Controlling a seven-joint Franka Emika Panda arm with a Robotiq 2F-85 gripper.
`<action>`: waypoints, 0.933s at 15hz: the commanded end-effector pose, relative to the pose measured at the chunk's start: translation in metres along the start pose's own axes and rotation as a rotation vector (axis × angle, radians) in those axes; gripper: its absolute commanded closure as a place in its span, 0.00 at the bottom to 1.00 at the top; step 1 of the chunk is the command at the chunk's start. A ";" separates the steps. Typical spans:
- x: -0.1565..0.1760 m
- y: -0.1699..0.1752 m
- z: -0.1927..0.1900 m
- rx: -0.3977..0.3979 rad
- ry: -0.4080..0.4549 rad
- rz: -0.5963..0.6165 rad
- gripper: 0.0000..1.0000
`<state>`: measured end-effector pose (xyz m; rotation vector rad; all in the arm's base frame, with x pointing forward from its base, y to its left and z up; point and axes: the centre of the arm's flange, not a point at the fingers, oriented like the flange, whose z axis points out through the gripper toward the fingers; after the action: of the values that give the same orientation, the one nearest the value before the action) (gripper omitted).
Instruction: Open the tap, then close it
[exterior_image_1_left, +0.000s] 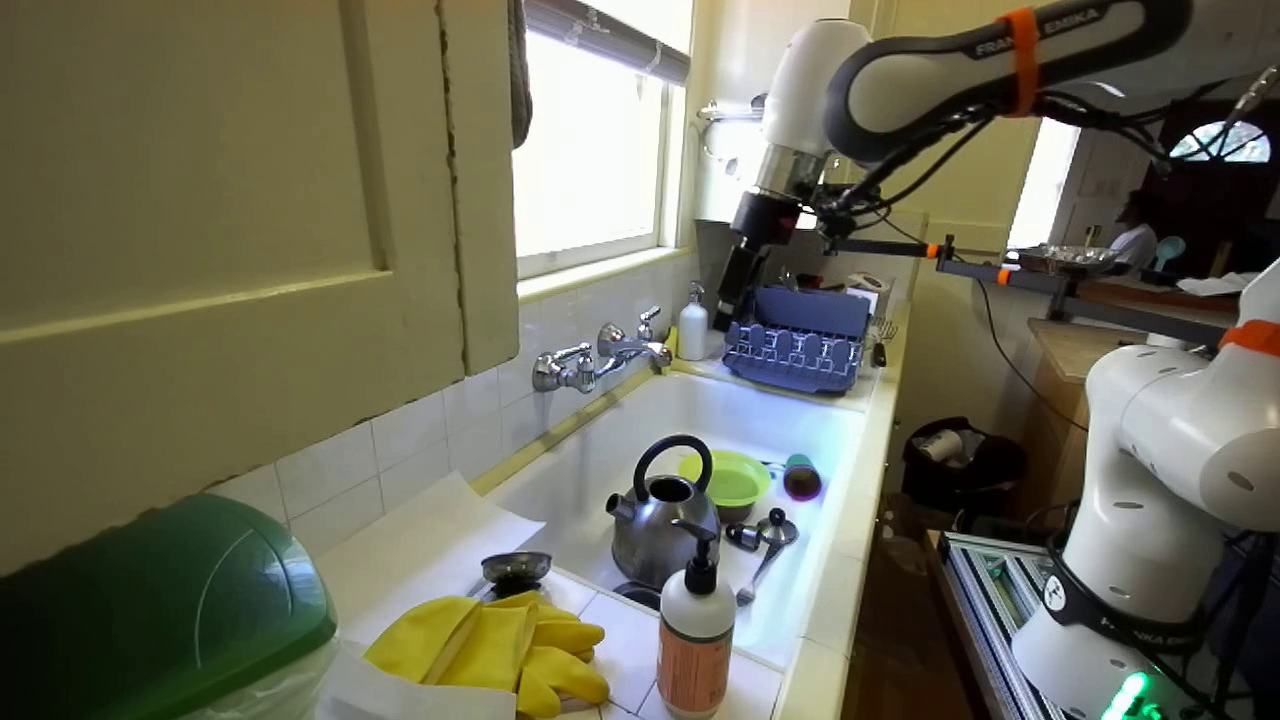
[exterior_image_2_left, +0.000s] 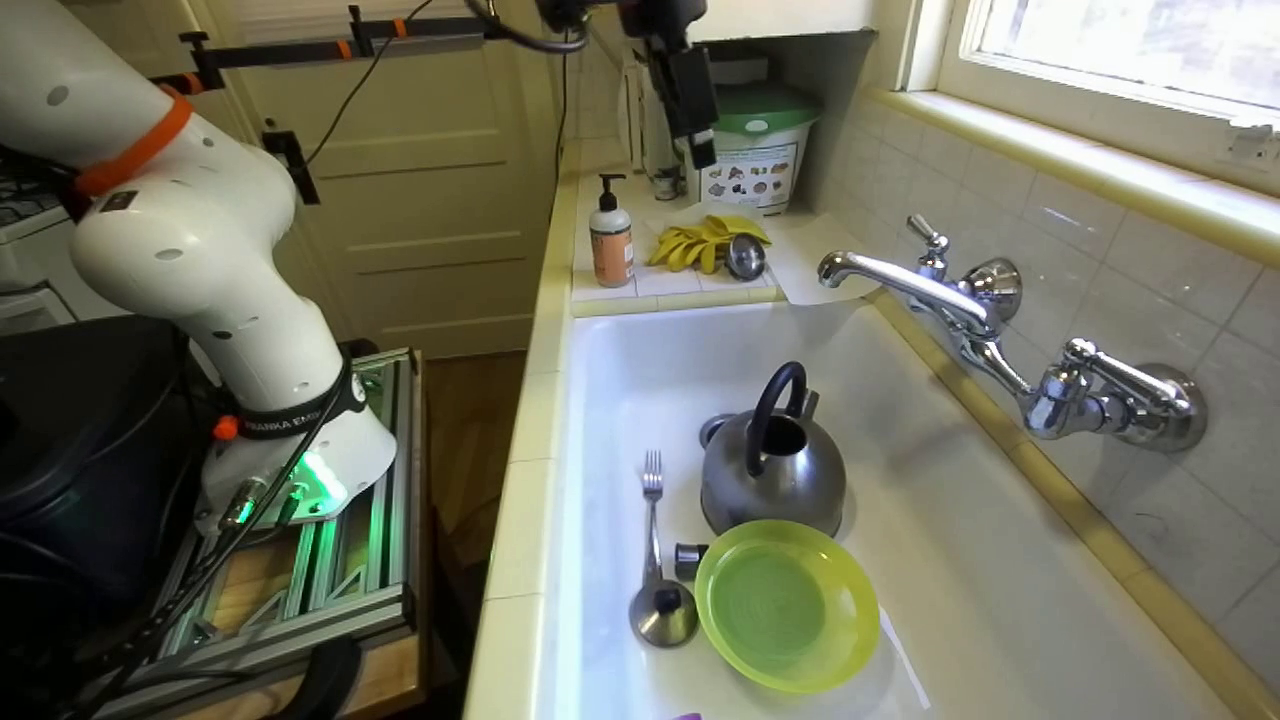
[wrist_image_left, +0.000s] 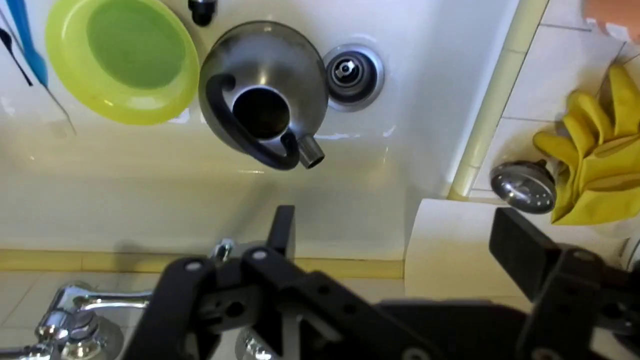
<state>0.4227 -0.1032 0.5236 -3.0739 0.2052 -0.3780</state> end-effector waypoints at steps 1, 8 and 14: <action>0.089 0.013 -0.003 -0.023 -0.016 -0.036 0.00; 0.094 0.010 0.008 -0.038 0.004 -0.017 0.00; 0.116 0.008 0.017 -0.051 0.046 -0.063 0.00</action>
<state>0.5161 -0.1246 0.5399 -3.1158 0.1823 -0.4051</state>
